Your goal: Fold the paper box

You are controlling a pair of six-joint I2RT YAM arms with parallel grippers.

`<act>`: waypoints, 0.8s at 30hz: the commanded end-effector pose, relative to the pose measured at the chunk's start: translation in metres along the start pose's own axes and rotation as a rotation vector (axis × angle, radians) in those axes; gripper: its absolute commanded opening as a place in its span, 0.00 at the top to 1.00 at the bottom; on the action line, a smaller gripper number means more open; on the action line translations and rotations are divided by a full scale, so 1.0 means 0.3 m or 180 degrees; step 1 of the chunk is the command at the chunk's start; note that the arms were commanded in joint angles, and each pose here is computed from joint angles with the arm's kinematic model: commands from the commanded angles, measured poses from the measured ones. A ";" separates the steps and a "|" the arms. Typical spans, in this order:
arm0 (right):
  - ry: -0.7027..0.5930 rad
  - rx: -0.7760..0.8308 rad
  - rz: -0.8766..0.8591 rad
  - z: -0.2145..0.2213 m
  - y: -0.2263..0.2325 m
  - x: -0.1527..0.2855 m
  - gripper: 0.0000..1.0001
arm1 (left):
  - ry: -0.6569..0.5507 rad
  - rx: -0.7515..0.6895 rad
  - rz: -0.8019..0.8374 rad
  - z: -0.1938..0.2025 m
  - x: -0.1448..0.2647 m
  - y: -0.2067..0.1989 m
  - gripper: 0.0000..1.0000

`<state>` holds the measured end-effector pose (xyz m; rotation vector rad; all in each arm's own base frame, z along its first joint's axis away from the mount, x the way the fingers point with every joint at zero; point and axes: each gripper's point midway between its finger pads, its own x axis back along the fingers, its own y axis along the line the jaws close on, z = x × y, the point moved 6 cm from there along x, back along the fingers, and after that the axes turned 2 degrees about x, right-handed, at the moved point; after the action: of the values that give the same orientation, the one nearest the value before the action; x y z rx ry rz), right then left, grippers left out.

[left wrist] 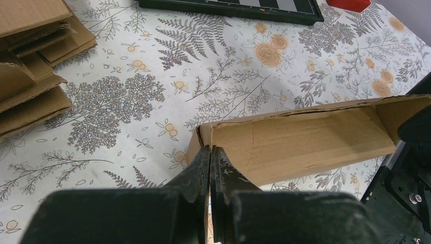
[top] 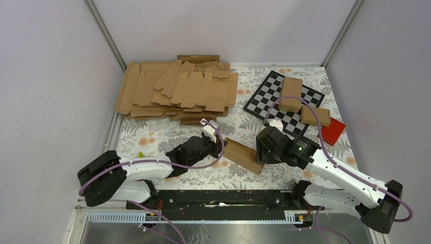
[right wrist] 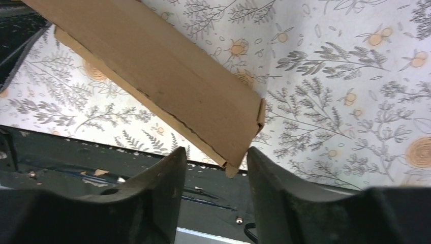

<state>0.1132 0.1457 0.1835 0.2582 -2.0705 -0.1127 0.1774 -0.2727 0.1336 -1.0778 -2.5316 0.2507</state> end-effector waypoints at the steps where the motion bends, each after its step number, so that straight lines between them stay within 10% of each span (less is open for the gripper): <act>1: -0.0117 0.0115 0.0228 -0.037 -0.024 0.032 0.52 | 0.0265 -0.0098 -0.0075 0.061 0.006 0.015 1.00; 11: 0.0056 0.0078 0.0226 0.001 -0.024 -0.003 0.95 | 0.0244 -0.0102 -0.0058 0.060 0.012 0.012 1.00; 17: 0.0224 -0.0157 -0.0089 0.058 0.001 -0.030 0.96 | 0.0258 -0.0098 -0.0048 0.065 0.011 0.009 1.00; 20: 0.0160 -0.0218 -0.0189 0.048 0.014 -0.020 0.72 | 0.0258 -0.0097 -0.0051 0.062 0.008 0.008 1.00; 24: 0.0103 -0.0262 -0.0221 0.031 0.023 -0.007 0.79 | 0.0271 -0.0098 -0.0076 0.061 0.010 0.008 1.00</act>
<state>0.1016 0.1398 0.1724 0.2503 -2.0177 -0.1325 0.1769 -0.2725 0.1328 -1.0698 -2.5408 0.2342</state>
